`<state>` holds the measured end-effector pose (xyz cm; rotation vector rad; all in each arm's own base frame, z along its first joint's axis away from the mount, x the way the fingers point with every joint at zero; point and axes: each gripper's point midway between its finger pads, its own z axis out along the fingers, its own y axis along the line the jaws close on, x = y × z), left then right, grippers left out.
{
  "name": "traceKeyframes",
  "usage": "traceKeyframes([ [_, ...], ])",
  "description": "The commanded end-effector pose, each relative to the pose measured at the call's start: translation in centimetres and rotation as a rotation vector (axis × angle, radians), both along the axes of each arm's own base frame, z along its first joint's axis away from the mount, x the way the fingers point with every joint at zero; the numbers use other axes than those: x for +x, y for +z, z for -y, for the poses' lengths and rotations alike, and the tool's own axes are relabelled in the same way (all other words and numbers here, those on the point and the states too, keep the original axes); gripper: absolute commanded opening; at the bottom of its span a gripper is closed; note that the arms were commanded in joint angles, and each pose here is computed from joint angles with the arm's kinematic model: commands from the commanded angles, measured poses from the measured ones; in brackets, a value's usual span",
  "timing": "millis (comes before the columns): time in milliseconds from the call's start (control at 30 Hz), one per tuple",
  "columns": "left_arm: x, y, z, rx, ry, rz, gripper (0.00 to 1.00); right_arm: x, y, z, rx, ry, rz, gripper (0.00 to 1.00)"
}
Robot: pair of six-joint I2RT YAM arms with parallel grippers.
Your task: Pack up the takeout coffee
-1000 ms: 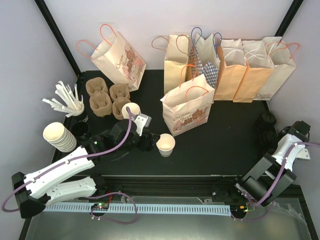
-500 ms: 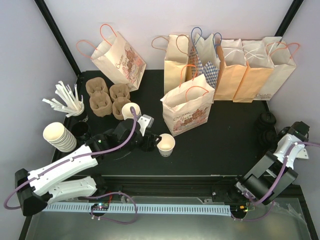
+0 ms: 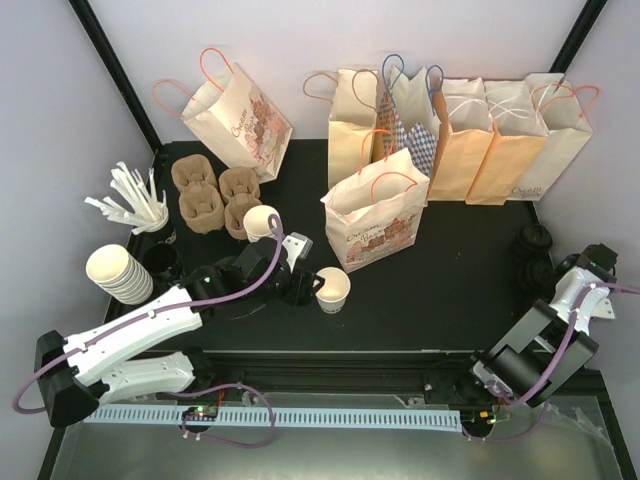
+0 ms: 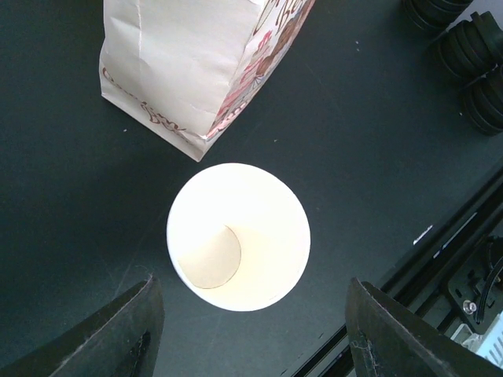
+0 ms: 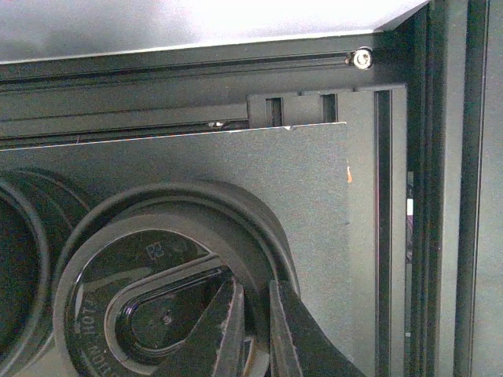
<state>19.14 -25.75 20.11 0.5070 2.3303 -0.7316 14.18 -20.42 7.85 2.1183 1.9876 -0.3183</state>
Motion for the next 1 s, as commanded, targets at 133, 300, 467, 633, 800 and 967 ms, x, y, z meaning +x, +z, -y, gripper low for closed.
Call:
traceKeyframes([
  [133, 0.0, 1.3, 0.3, -0.007, -0.021, 0.022, 0.66, -0.4, 2.0, -0.1, -0.035, -0.021, 0.031, 0.01],
  [300, 0.0, 1.5, 0.2, 0.002, -0.022, 0.028, 0.66, 0.0, 4.9, -0.3, -0.09, -0.001, 0.109, 0.01],
  [467, 0.1, 1.8, 0.0, 0.001, -0.018, 0.035, 0.66, 2.1, 9.0, -1.1, -0.184, 0.104, 0.219, 0.01],
  [633, 0.2, 2.3, -0.2, -0.003, -0.011, 0.053, 0.66, 8.0, 13.6, -5.6, -0.23, 0.412, 0.338, 0.02],
  [800, 0.7, 3.1, -1.1, 0.003, 0.033, 0.081, 0.66, 13.0, 17.1, -14.3, -0.191, 0.792, 0.431, 0.04],
  [967, 1.1, 3.4, -2.6, -0.016, 0.1, 0.111, 0.66, 14.2, 16.8, -23.4, -0.108, 1.159, 0.452, 0.08],
])
